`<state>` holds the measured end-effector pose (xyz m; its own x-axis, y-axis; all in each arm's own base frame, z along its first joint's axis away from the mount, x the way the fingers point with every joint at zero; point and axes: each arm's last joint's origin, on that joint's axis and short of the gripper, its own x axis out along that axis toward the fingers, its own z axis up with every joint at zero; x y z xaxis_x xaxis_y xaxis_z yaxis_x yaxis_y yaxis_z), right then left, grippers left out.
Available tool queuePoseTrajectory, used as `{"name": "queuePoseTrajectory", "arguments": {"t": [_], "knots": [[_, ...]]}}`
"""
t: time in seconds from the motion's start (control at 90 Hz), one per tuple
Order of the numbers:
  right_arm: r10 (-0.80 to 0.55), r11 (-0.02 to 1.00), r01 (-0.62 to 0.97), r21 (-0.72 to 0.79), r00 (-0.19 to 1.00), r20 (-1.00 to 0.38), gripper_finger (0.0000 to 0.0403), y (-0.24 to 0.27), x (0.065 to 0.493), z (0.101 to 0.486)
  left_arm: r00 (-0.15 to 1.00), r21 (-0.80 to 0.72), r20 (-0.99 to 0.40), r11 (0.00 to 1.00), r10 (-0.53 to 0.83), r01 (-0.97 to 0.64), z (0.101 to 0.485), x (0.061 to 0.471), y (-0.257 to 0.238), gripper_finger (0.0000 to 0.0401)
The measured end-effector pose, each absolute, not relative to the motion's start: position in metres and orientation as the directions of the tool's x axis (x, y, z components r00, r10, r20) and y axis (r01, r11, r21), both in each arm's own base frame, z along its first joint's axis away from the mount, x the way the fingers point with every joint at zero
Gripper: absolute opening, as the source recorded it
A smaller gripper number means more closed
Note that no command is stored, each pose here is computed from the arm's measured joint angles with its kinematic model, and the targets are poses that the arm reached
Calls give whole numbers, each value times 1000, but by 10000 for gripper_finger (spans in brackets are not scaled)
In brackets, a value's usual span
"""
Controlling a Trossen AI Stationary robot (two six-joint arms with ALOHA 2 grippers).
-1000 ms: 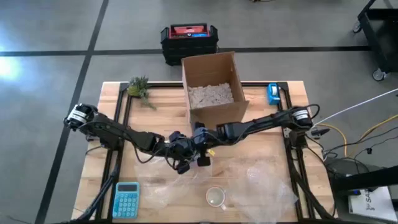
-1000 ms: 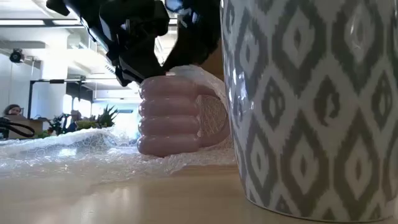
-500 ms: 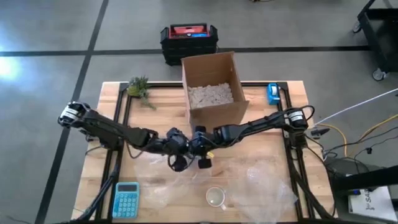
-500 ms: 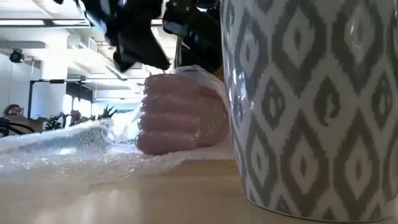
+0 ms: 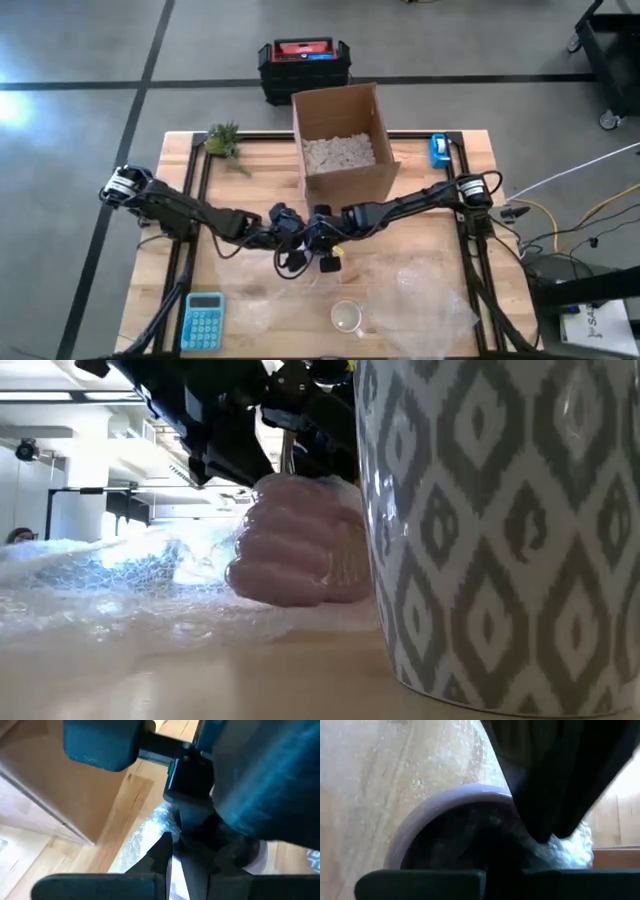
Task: Wrap mug
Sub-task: Wrap the purple mug with the left bubble wrap
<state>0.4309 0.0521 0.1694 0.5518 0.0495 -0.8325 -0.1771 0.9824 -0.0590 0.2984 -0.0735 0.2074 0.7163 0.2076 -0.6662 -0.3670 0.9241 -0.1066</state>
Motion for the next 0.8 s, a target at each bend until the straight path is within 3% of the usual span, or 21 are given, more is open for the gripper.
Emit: {"name": "queuePoseTrajectory", "arguments": {"t": [0.656, 0.8], "knots": [[58, 974, -212, -82, 579, -813, 2, 54, 423, 218, 714, -108, -676, 934, 183, -341, 206, 298, -75, 22], [153, 965, -261, 4, 553, -819, 2, 59, 422, 216, 714, -106, -676, 934, 184, -342, 206, 298, -74, 22]]}}
